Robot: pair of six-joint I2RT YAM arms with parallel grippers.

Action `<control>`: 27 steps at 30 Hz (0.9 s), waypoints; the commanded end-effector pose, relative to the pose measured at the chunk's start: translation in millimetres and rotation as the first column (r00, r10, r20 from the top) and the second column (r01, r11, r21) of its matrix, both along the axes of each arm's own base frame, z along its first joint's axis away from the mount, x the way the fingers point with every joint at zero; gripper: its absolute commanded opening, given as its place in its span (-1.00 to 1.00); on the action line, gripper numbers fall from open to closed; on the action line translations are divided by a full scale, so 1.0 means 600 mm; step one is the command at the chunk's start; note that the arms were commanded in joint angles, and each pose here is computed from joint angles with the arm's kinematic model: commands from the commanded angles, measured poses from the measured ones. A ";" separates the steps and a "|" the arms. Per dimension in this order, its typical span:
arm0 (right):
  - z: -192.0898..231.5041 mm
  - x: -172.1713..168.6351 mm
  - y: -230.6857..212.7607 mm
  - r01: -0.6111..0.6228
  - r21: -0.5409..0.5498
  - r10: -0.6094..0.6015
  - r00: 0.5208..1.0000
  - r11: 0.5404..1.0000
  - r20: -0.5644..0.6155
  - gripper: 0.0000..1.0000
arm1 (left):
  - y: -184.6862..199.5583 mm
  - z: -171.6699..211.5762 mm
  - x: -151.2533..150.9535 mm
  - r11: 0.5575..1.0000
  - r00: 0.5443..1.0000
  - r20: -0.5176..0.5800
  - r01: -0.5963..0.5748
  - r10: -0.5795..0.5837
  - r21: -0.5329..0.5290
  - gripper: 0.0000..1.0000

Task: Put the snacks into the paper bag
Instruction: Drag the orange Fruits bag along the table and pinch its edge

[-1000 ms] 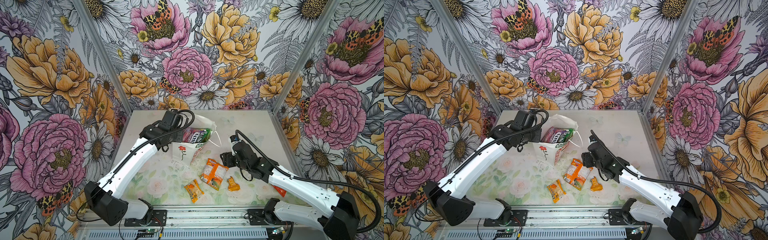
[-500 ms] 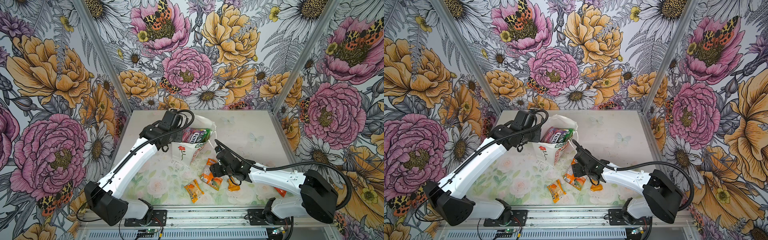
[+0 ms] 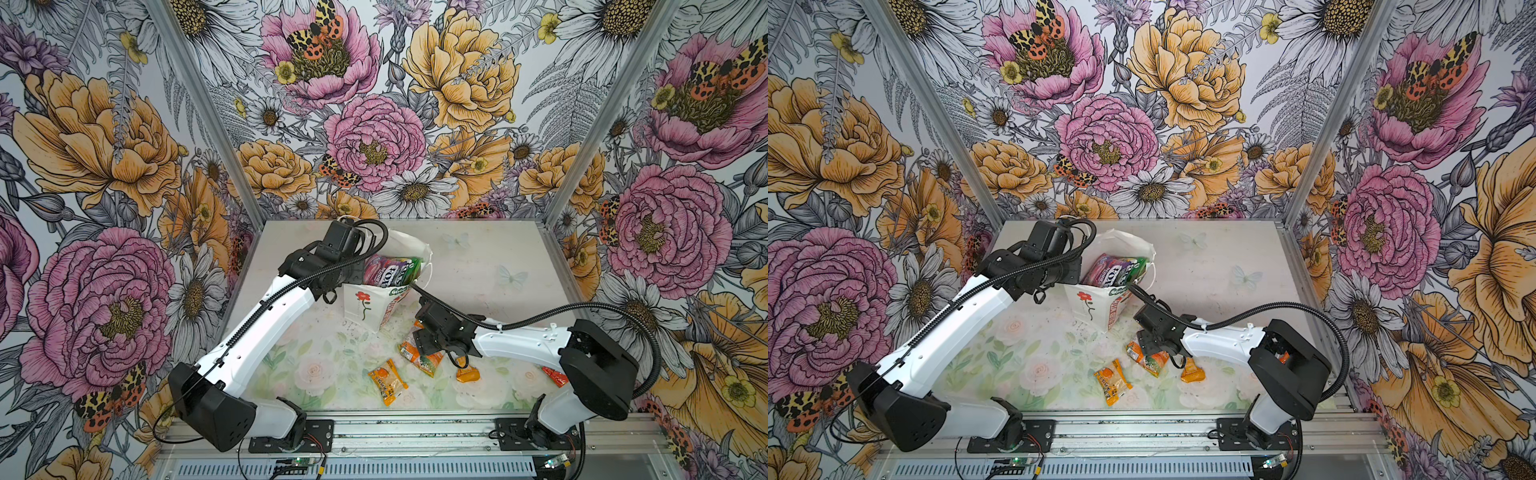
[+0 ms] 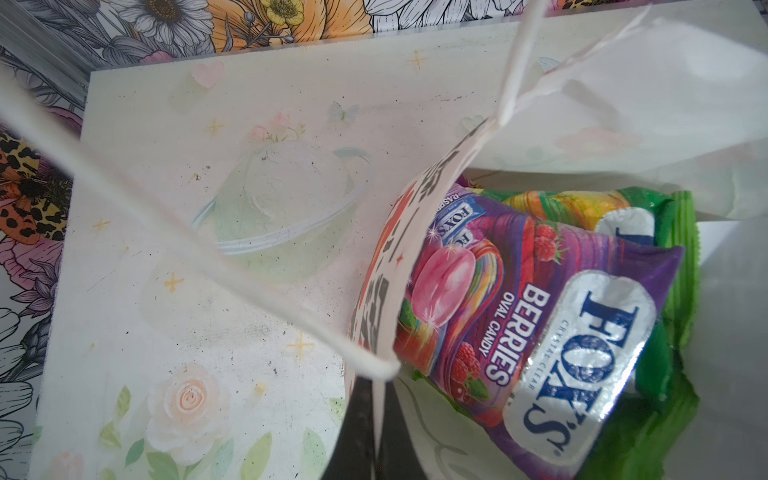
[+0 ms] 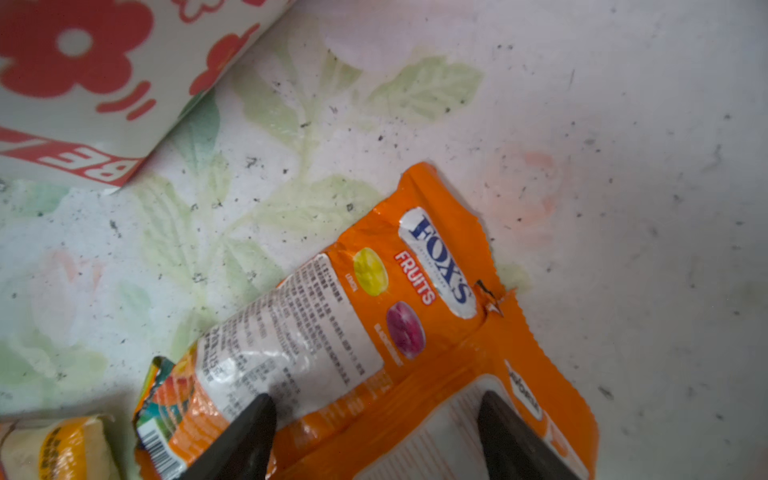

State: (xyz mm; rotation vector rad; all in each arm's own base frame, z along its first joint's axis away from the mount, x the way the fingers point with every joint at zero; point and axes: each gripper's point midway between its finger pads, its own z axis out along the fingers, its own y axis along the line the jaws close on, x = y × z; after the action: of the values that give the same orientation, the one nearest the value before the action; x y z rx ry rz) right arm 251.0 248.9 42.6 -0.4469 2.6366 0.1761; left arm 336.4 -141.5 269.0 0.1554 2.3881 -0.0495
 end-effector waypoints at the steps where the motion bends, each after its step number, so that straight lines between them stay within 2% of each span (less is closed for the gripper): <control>1: -0.015 0.019 -0.080 0.144 -0.150 -0.145 0.989 0.978 0.006 0.57 | 0.010 0.037 0.019 0.999 0.994 0.100 -0.033 0.034 -0.013 -1.00; 6: -0.025 0.037 -0.151 0.316 -0.112 -0.322 0.945 0.942 -0.048 0.57 | 0.010 0.037 0.019 0.999 0.994 0.100 -0.032 0.033 -0.012 -1.00; 11: 0.014 0.052 -0.173 0.373 -0.021 -0.373 0.927 0.928 -0.034 0.57 | 0.011 0.038 0.019 0.999 0.994 0.102 -0.033 0.034 -0.013 -1.00; 16: 0.062 0.039 -0.167 0.342 0.088 -0.342 0.940 0.936 -0.018 0.52 | 0.009 0.037 0.018 0.999 0.994 0.100 -0.030 0.031 -0.014 -1.00; 19: 0.064 0.001 -0.160 0.285 0.047 -0.285 0.958 0.957 -0.017 0.51 | 0.009 0.038 0.018 0.999 0.994 0.101 -0.029 0.030 -0.014 -1.00; 22: 0.052 -0.036 -0.177 0.290 -0.011 -0.290 0.956 0.957 -0.050 0.51 | 0.009 0.040 0.018 0.999 0.994 0.103 -0.029 0.030 -0.018 -1.00; 27: 0.034 -0.080 -0.148 0.273 0.087 -0.259 0.955 0.958 -0.144 0.45 | 0.010 0.039 0.019 0.999 0.994 0.102 -0.032 0.033 -0.017 -1.00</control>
State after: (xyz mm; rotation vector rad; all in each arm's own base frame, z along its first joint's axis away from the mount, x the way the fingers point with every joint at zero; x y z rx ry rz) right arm 219.2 152.9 67.4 -0.0621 2.7218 0.1857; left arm 336.4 -141.5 269.0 0.1554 2.3881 -0.0495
